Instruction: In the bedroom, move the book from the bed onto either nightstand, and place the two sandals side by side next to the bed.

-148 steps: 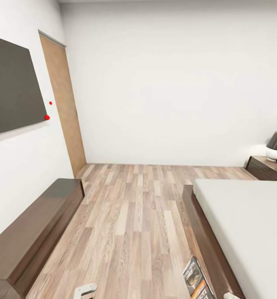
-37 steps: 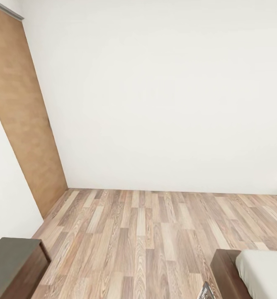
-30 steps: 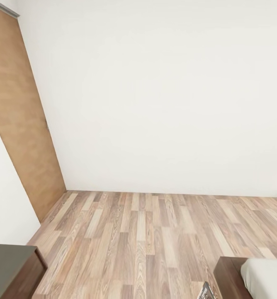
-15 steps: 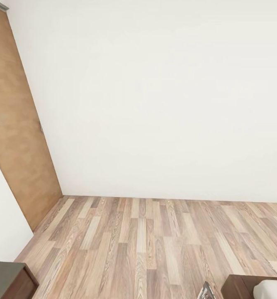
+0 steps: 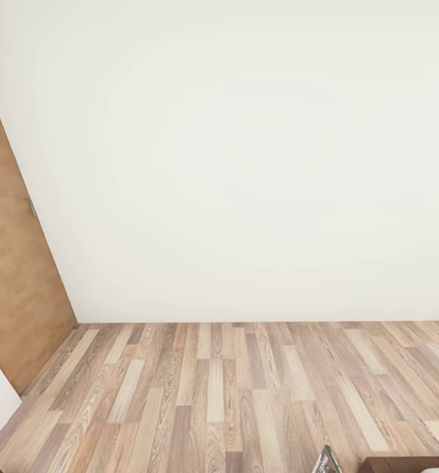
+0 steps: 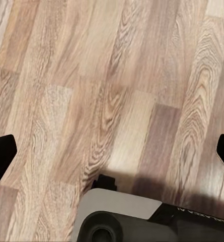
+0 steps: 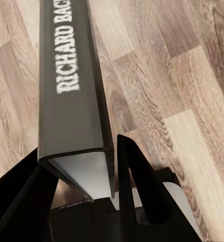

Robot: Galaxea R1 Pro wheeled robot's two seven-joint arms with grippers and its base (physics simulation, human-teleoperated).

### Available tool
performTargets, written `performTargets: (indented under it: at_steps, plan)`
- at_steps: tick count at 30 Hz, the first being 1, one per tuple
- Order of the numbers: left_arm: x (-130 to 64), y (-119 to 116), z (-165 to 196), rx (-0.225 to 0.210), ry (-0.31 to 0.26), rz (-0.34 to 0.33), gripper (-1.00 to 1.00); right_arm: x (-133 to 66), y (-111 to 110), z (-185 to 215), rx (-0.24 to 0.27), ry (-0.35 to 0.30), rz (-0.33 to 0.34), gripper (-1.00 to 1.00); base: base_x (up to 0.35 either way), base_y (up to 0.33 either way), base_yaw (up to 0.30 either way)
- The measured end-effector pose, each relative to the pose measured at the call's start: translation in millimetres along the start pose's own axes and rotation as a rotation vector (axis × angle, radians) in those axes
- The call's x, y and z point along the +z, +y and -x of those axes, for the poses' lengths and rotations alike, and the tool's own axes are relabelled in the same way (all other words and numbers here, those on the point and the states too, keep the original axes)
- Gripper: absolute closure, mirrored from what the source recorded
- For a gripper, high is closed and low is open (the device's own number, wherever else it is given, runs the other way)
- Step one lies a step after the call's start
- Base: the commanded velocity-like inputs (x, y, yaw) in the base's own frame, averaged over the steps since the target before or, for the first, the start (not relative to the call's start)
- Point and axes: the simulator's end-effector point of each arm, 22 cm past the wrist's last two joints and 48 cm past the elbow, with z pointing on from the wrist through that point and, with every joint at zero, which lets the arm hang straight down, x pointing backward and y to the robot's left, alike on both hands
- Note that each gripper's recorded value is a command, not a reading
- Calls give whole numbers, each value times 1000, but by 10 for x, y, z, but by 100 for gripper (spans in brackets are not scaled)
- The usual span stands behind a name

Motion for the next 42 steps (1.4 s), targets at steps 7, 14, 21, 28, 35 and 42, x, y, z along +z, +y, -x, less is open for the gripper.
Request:
performTargets:
  at_steps: [7,14,21,28,35,42]
  plan:
    - [0,0,1,0,0,0,-100,1,3,-1,0,0,0,100,332,0,-12]
    - [0,-1,-1,0,0,0,-100,0,1,0,0,0,0,100,332,0,-1]
    - [0,-8,-1,0,0,-1,-100,0,-1,4,0,-1,0,100,332,0,0]
    - [-1,-11,-3,0,0,-1,-100,-2,-5,8,0,-1,0,100,332,0,0]
    - [-1,-12,-2,0,0,-2,-100,-4,-10,12,-1,-2,0,100,332,0,0]
    - [-1,-12,-3,0,0,-2,-100,-4,-10,14,-1,-2,0,100,332,0,0]
